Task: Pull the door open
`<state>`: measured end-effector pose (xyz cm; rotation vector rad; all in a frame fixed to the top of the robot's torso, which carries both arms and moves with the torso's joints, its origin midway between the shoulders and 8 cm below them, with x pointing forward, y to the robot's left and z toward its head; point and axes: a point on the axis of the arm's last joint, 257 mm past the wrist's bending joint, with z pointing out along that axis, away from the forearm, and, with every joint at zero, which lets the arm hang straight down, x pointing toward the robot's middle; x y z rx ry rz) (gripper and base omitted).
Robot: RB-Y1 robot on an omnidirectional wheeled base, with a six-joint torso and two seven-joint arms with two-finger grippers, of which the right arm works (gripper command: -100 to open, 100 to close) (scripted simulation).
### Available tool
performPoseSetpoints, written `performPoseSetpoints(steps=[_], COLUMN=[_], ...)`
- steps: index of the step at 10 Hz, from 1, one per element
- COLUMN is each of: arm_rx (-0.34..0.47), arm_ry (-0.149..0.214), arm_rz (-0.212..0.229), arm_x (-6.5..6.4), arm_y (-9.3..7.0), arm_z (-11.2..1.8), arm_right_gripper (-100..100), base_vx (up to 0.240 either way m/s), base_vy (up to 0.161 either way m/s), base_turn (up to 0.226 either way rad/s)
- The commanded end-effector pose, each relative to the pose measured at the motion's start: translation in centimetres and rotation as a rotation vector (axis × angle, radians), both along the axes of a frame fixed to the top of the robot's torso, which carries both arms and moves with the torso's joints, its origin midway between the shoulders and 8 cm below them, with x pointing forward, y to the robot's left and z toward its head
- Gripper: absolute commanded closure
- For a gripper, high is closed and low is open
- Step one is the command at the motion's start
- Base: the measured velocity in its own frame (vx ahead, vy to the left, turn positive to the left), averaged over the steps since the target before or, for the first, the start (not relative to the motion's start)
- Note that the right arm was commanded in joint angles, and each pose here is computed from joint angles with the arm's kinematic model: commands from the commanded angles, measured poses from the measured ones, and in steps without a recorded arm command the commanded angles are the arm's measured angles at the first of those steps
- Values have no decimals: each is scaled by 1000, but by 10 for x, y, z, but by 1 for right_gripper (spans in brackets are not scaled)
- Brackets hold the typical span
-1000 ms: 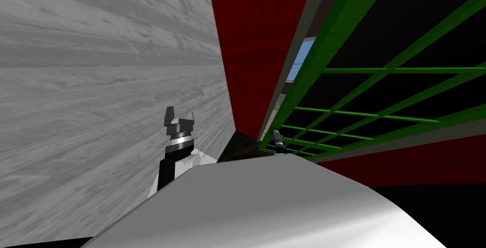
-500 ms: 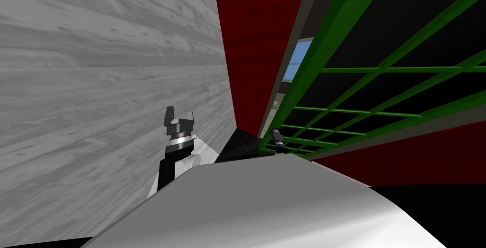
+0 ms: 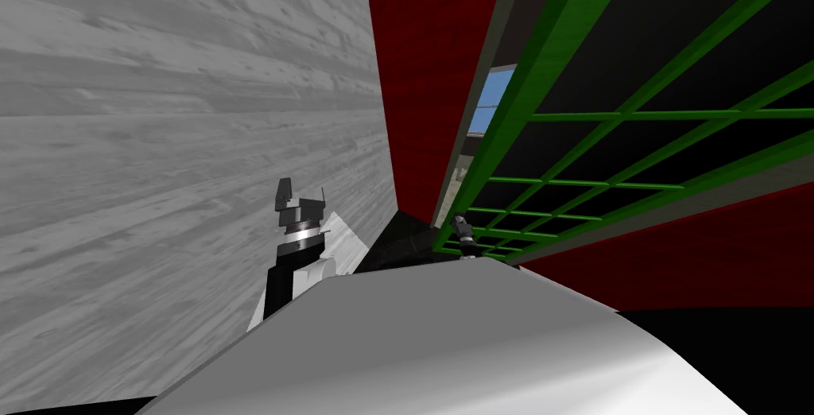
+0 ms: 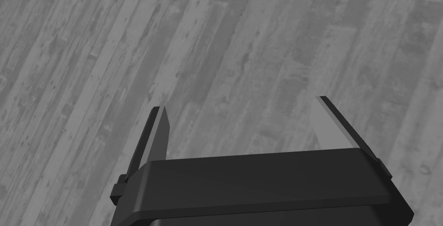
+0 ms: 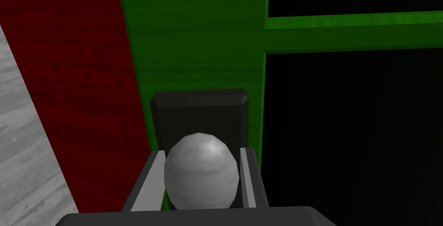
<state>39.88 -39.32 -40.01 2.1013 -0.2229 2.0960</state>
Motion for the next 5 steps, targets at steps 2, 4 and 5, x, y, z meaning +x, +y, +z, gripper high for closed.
performPoseSetpoints(steps=[2, 4, 5], arm_rx=[13, 11, 12], arm_ry=[-4, -1, 0], arm_rz=[39, 37, 48], arm_x=[3, 3, -2], arm_y=[17, 16, 14], arm_z=[0, -1, -2], arm_right_gripper=[100, 100, 100], base_vx=[-170, -120, -118], base_vy=[-86, -74, 16], base_turn=[77, 56, 117])
